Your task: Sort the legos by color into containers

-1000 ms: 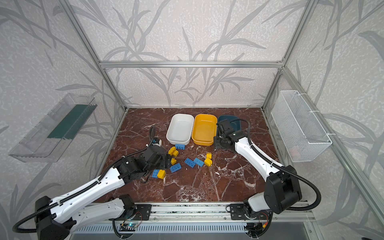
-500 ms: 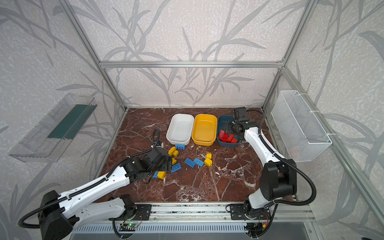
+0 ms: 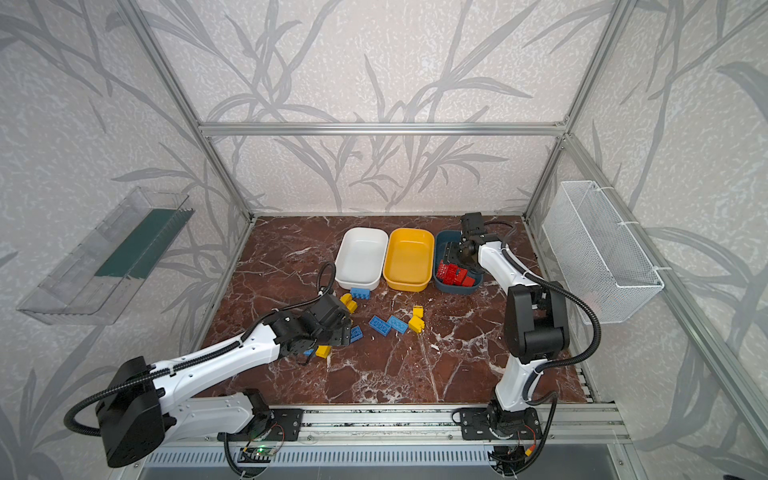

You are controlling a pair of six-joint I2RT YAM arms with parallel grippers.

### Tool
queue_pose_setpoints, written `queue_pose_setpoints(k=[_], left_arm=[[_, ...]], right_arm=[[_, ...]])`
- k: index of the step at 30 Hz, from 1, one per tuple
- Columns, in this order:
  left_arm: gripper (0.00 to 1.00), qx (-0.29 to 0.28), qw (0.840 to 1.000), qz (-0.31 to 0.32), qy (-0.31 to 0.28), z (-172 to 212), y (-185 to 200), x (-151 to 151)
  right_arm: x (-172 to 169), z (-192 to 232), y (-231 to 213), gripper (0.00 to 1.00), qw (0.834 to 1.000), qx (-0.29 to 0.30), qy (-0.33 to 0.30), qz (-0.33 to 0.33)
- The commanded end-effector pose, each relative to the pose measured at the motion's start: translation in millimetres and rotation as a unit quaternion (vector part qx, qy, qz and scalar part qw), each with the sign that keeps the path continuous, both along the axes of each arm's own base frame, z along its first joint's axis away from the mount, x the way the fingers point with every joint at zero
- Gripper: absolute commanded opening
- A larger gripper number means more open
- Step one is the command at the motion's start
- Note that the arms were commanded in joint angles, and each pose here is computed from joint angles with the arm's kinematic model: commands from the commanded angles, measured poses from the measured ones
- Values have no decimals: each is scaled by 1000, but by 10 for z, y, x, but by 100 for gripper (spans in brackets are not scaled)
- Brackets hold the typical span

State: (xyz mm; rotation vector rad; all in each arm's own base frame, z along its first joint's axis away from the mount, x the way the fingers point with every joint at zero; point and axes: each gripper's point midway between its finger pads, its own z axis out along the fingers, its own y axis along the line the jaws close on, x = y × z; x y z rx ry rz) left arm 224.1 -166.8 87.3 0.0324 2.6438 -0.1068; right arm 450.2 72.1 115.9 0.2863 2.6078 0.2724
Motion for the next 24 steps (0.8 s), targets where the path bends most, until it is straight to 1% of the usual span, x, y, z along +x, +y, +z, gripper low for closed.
queue_pose_setpoints(k=[1, 4, 9, 13, 20, 24], left_arm=[[92, -3, 1000, 0, 13, -29, -68, 24], [92, -3, 1000, -9, 22, -104, -123, 35], [92, 10, 999, -18, 39, -211, -162, 42], [92, 3, 999, -18, 51, -298, -235, 52], [92, 9, 998, -24, 64, -423, -331, 108], [89, 16, 996, -30, 79, -521, -375, 112]], right_arm=[[41, 217, 24, 80, 1000, 8, -25, 5], [-3, 310, -5, 83, 999, 3, -38, 3], [-150, 509, 44, 83, 997, 25, -69, 4], [-320, 580, 145, 83, 995, 30, -93, 14], [-599, 640, 335, 83, 992, 25, -118, 40], [-710, 700, 376, 83, 990, 30, -129, 47]])
